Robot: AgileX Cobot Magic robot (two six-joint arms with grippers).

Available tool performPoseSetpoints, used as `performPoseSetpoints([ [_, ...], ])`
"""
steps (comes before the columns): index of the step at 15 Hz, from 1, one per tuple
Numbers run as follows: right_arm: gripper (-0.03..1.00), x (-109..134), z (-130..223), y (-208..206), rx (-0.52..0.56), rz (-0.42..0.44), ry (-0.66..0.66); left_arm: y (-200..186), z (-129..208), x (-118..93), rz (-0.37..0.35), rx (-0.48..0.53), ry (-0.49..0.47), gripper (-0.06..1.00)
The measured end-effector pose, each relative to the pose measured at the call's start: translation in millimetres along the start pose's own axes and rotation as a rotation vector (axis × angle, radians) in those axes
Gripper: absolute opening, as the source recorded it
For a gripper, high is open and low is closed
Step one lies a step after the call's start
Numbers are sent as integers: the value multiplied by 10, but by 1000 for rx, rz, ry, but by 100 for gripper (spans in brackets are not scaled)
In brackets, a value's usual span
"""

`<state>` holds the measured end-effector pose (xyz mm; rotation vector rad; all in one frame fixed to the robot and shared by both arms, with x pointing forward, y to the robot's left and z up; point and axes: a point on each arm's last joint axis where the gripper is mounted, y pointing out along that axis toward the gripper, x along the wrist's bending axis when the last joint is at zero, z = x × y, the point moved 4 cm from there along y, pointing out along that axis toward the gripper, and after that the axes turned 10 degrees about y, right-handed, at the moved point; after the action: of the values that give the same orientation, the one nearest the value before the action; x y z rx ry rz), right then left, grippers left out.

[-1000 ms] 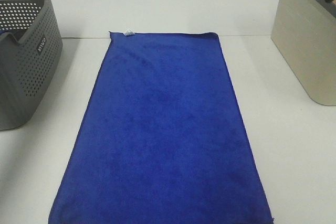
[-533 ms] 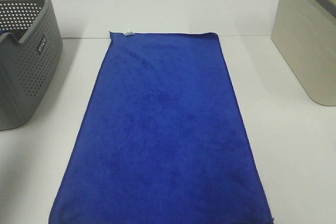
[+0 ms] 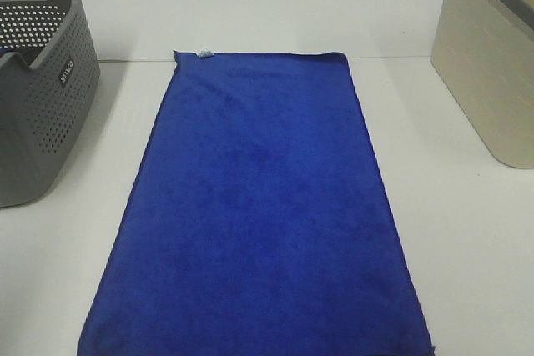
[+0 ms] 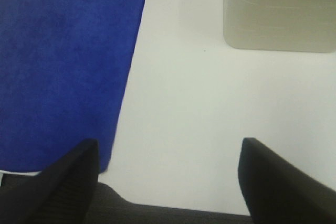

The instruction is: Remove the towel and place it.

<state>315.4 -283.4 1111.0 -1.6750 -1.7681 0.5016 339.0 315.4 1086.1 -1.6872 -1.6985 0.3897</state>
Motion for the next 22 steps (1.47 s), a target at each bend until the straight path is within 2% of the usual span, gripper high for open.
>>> performPoseSetpoints([
  [3, 73, -124, 350, 102, 15, 48, -16, -70, 344, -111, -10, -65, -10, 76],
  [5, 73, -173, 534, 154, 15, 60, -21, -158, 507, -185, -9, -148, -25, 76],
  [8, 73, -209, 758, 160, -53, 53, -41, -249, 720, -308, 12, -258, -51, 76],
  [12, 73, -255, 1020, 215, -133, 45, -82, -266, 769, -351, 32, -273, -60, 76],
  [22, 73, -264, 987, 284, -181, 44, -84, -256, 772, -369, 45, -271, -65, 76],
])
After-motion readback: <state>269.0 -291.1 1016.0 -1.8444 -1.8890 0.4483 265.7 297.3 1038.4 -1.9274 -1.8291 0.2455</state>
